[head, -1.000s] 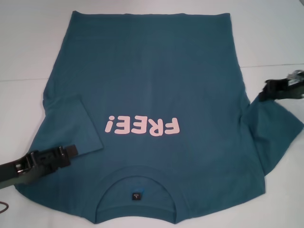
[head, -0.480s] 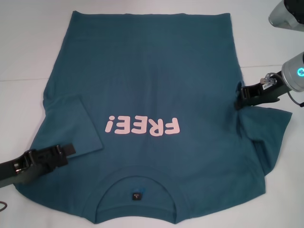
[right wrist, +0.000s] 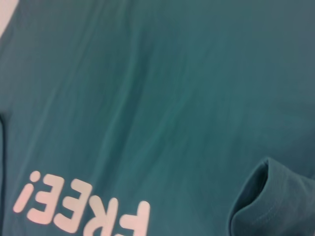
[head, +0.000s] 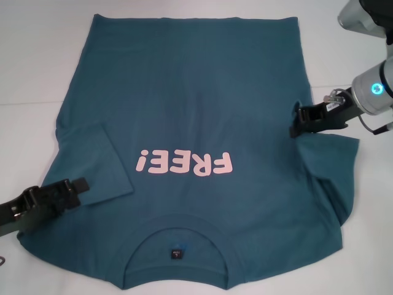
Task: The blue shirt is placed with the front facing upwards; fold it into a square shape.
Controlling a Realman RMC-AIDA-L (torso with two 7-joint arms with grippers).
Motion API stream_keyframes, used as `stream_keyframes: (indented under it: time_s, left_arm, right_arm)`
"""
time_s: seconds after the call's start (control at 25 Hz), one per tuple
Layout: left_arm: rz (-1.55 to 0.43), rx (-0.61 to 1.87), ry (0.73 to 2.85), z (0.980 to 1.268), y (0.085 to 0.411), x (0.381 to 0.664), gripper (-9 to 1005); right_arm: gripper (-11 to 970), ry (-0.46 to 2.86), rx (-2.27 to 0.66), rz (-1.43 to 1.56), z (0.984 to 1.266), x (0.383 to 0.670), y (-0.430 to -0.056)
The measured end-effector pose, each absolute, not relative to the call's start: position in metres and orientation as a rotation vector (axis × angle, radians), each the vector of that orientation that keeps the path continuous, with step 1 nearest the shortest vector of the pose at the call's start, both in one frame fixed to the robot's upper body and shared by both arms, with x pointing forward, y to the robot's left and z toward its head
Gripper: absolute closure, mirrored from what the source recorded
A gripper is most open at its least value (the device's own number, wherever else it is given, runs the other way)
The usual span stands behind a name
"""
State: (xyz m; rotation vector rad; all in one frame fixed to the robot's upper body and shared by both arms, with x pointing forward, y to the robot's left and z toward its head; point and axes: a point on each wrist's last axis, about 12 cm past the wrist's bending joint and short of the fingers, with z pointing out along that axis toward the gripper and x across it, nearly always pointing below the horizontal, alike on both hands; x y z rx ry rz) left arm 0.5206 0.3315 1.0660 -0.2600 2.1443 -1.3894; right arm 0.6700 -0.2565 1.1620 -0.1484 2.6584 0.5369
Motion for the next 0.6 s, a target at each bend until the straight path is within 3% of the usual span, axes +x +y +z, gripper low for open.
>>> stream_keyframes:
  time_s: [0.6]
  left_arm:
    - [-1.377,-0.318,2.138,1.064,0.337,0.518,367]
  right_arm:
    - [944,2.719,-0.209,0.461,1.155,0.668,-0.224]
